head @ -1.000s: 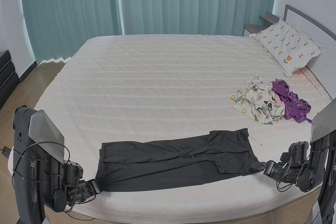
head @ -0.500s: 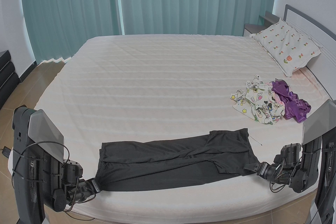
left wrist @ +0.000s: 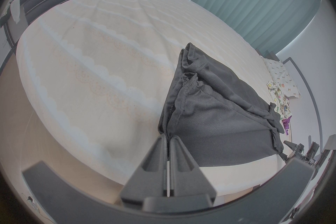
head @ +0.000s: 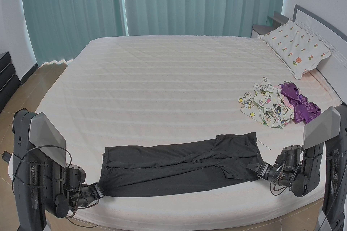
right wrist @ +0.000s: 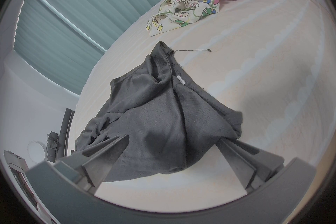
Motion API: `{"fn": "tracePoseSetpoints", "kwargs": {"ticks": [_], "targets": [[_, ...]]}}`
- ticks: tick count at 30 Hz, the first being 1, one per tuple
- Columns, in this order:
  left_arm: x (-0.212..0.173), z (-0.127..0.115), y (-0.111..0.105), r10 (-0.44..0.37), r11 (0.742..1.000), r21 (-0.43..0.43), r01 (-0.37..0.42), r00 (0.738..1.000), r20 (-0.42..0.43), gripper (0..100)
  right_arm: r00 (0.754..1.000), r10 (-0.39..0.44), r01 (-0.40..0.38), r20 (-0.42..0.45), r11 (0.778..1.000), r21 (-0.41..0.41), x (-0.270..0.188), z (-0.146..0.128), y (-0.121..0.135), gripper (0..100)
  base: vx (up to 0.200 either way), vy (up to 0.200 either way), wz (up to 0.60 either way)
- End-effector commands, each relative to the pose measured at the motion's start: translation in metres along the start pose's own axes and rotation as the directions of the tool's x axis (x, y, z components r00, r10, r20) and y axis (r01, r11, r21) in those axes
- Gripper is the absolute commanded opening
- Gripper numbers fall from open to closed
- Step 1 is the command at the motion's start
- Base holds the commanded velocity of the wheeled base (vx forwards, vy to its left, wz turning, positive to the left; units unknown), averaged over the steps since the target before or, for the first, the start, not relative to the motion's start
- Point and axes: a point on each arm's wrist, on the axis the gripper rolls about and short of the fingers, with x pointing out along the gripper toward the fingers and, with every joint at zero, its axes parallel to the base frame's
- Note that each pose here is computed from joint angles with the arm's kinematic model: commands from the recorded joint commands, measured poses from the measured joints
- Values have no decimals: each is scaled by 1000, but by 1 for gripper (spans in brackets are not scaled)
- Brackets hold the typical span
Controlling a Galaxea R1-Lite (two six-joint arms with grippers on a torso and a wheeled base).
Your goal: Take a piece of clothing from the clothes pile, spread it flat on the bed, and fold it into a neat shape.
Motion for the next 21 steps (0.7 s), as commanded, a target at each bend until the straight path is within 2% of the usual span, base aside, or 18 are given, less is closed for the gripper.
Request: {"fn": "tracePoseSetpoints", "kwargs": {"ticks": [1, 7, 13, 17, 21], "targets": [[1, 3, -1, -12, 1000, -2, 12, 1000, 21, 0, 1000, -2, 2, 8, 1000, -3, 9, 0, -1, 0, 0, 0, 0], [1, 3, -1, -13, 1000, -3, 13, 1000, 19, 0, 999, -37, 38, 26, 999, -21, 13, -6, -2, 0, 0, 0, 0], [0, 2, -1, -9, 1000, -3, 9, 1000, 18, 0, 999, -42, 43, 34, 999, -8, 9, -4, -2, 0, 0, 0, 0], [-2, 4, 2, -1, 1000, -6, 1, 1000, 24, 0, 994, -79, 80, 69, 997, -1, 7, 0, -5, 0, 0, 0, 0], [-6, 6, 1, -6, 1000, -5, 7, 999, 35, 0, 994, -103, 103, 25, 995, -14, -5, -7, -8, 0, 0, 0, 0]]}}
